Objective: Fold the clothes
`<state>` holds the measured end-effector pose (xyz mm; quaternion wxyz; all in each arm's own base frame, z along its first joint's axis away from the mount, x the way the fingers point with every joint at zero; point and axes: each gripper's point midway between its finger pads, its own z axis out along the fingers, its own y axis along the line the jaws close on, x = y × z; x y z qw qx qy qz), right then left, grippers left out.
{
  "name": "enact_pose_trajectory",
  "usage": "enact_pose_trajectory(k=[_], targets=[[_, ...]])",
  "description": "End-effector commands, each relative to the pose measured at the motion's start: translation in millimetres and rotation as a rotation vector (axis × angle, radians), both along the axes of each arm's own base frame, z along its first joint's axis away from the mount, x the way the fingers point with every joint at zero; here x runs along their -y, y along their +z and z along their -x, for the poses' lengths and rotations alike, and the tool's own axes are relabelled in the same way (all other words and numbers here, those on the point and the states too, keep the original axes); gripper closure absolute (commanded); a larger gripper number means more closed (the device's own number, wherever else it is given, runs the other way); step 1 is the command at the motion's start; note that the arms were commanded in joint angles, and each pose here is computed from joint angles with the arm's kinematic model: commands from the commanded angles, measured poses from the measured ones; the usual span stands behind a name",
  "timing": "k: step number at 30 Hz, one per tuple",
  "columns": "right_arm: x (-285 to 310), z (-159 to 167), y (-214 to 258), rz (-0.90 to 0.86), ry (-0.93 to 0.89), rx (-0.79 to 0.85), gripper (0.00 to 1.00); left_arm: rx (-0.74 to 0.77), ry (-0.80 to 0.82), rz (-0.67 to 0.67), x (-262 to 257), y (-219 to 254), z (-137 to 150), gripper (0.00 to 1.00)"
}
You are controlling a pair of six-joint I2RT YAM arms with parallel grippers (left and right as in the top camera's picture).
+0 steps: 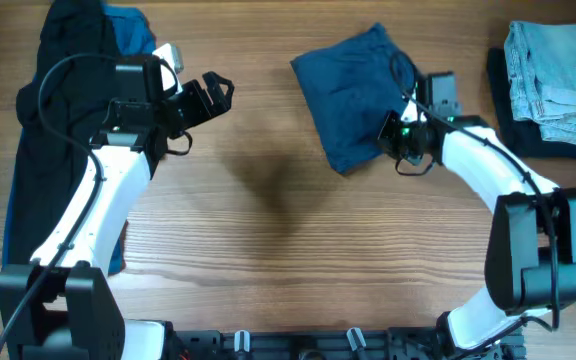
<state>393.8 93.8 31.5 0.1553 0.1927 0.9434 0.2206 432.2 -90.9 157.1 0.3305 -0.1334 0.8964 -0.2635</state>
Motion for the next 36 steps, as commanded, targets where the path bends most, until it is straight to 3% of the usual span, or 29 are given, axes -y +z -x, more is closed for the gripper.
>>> enact_pose_trajectory(k=[1,5,13,21,26,31,36], targets=[[17,3,-10,0.079,-0.072,0.021,0.96,0.004,0.013,-0.015,-5,0,-2,0.0],[42,2,-25,0.194,-0.163,0.03,0.96,0.004,0.013,-0.015,-4,0,-2,0.0],[41,-18,-51,0.179,-0.184,0.065,0.96,0.001,0.013,-0.015,-4,-1,-1,0.0],[90,-33,-45,0.302,-0.275,0.13,0.96,-0.003,0.013,-0.015,-5,-1,-1,0.0],[145,-68,-15,0.34,-0.406,0.315,0.96,-0.003,0.013,-0.015,-5,-1,0,0.0],[102,-94,18,0.12,-0.214,0.425,0.96,-0.003,0.014,-0.016,-5,-1,-1,0.0],[53,-93,68,-0.107,-0.007,0.494,0.96,-0.002,0.024,-0.026,-7,-2,-1,0.0]])
